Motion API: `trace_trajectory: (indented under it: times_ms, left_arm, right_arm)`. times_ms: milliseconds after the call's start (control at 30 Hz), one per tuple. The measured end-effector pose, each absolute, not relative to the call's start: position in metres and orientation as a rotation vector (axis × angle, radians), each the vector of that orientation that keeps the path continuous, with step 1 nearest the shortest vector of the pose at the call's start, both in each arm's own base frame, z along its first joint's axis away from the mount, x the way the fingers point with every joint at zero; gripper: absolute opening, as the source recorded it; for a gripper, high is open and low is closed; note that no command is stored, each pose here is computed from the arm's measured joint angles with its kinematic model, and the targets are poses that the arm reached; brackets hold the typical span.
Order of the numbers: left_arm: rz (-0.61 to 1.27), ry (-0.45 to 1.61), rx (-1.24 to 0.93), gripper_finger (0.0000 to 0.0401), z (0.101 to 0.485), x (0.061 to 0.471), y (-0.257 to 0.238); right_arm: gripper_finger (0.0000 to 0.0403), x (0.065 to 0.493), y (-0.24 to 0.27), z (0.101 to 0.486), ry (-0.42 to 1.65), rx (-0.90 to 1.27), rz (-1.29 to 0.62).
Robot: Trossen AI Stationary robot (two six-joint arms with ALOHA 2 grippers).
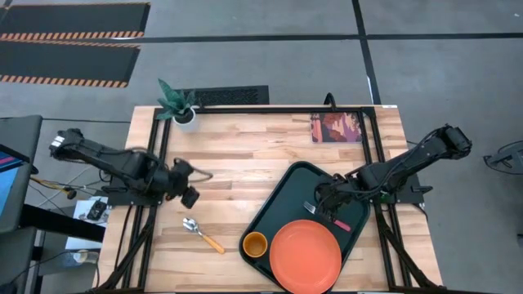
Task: Pick and place plate/cup/fork/spoon on tray
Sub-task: Put the yellow spoon on the black serving tray at the top of the pink fork
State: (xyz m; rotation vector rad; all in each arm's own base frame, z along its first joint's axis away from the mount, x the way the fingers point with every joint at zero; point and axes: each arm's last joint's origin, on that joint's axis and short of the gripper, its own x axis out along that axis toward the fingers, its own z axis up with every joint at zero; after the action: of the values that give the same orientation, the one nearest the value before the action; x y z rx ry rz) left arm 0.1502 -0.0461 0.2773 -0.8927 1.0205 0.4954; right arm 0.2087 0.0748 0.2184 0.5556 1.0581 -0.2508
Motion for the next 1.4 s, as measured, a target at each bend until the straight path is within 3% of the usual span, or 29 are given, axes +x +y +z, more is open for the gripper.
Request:
trace_trajectory:
  times_ms: [300, 600, 1033, 1200, 1400]
  left_arm:
    - [0.578, 1.156, -1.003, 0.027, 0.208, 0.13, -0.068]
    - [0.591, 1.141, -1.073, 0.0262, 0.177, 0.119, -0.093]
    - [0.578, 1.158, -1.0, 0.0257, 0.152, 0.126, -0.123]
    - [0.573, 1.174, -0.968, 0.0218, 0.141, 0.133, -0.13]
    - [0.638, 1.185, -0.953, 0.011, 0.135, 0.133, -0.13]
  right_arm:
    - [0.0188, 0.209, 0.073, 0.218, 1.051, 0.554, -0.263]
    - [0.0188, 0.209, 0.072, 0.218, 1.038, 0.567, -0.292]
    - [0.0189, 0.209, 0.072, 0.218, 1.037, 0.562, -0.291]
    - [0.0189, 0.209, 0.072, 0.218, 1.036, 0.56, -0.292]
    - [0.0189, 0.209, 0.072, 0.218, 1.036, 0.558, -0.292]
